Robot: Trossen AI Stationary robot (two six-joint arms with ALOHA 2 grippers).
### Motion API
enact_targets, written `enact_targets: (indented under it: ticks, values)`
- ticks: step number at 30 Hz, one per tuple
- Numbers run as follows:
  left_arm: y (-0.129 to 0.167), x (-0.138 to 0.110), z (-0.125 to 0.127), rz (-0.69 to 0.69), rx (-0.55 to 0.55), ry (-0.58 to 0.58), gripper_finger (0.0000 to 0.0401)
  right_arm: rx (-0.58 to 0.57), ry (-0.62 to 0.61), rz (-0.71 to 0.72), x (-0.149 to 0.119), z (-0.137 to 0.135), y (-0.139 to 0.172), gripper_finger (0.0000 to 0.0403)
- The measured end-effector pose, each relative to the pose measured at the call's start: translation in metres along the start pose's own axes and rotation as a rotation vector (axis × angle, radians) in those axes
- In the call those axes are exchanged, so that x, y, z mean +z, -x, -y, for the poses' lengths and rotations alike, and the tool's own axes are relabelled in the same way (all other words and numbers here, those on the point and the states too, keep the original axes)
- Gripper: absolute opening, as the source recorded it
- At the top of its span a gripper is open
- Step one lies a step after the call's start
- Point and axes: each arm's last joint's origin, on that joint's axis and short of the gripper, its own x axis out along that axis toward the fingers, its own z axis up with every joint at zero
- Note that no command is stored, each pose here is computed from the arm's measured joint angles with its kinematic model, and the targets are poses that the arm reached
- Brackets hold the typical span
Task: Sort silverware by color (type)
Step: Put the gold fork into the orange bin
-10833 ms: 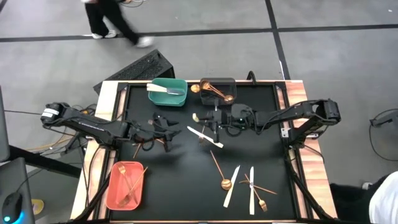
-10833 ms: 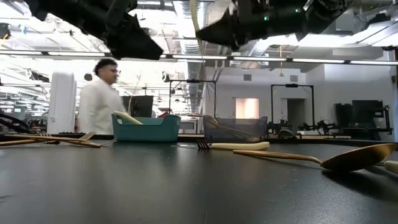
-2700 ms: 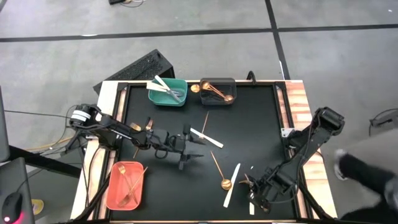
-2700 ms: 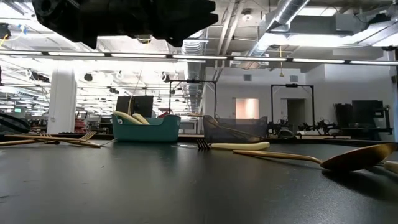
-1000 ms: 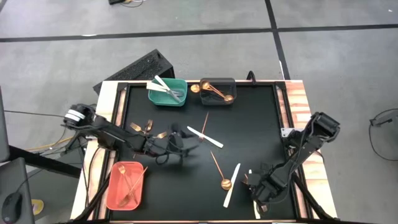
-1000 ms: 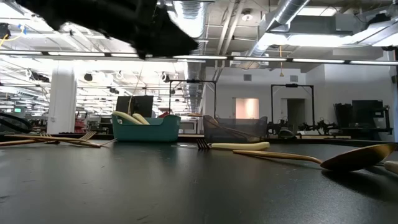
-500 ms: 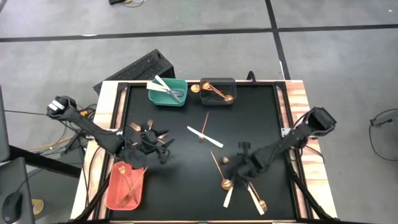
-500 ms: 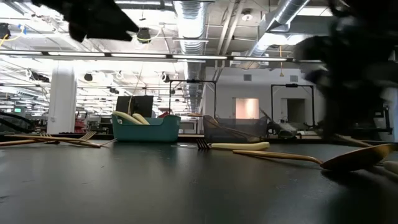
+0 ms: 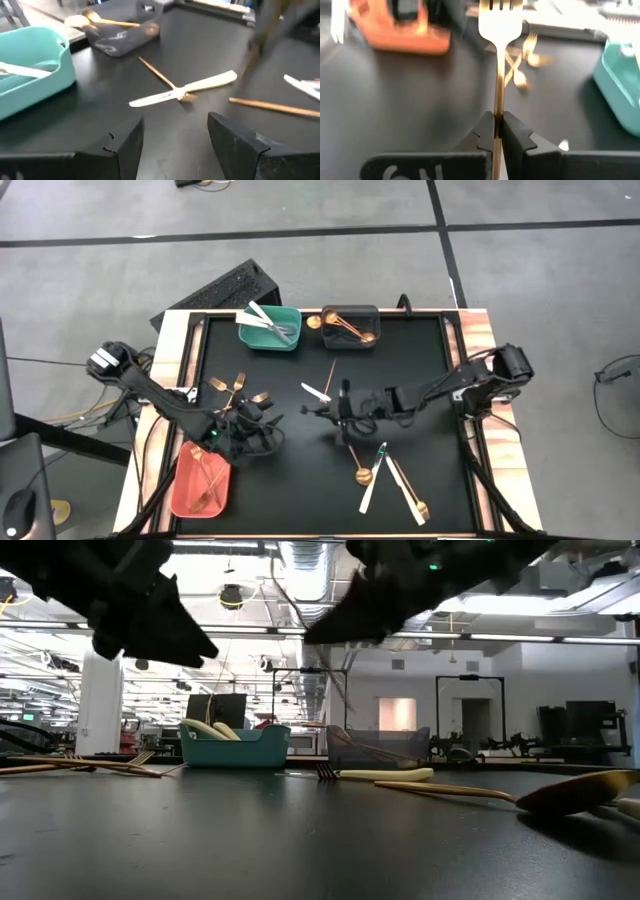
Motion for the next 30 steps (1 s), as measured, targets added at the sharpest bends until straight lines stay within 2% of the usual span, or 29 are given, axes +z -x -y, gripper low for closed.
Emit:
enact_targets:
  ticks: [4,7,15,21,30]
  values:
    - [-0.012,-0.002,0.013,0.034,-0.026,-0.04,0.0206,0.081,0.015,0.1,0.004,0.011,-0.008,0.0039]
    - [-0.021,0.006,0.018,0.088,-0.027,-0.08,0.0206,0.123,0.02,0.116,0.003,0.017,-0.012,0.0039]
    - [-0.023,0.031,0.027,0.235,-0.055,-0.143,0.0206,0.126,0.065,0.108,0.002,0.017,-0.012,0.004]
    - [-0.03,0.041,0.026,0.251,-0.113,-0.152,0.0206,0.134,0.115,0.135,0.004,0.012,-0.011,0.004]
    - [-0.035,0.049,0.027,0.263,-0.23,-0.134,0.0205,0.1,0.098,0.143,0.005,0.017,-0.012,0.004]
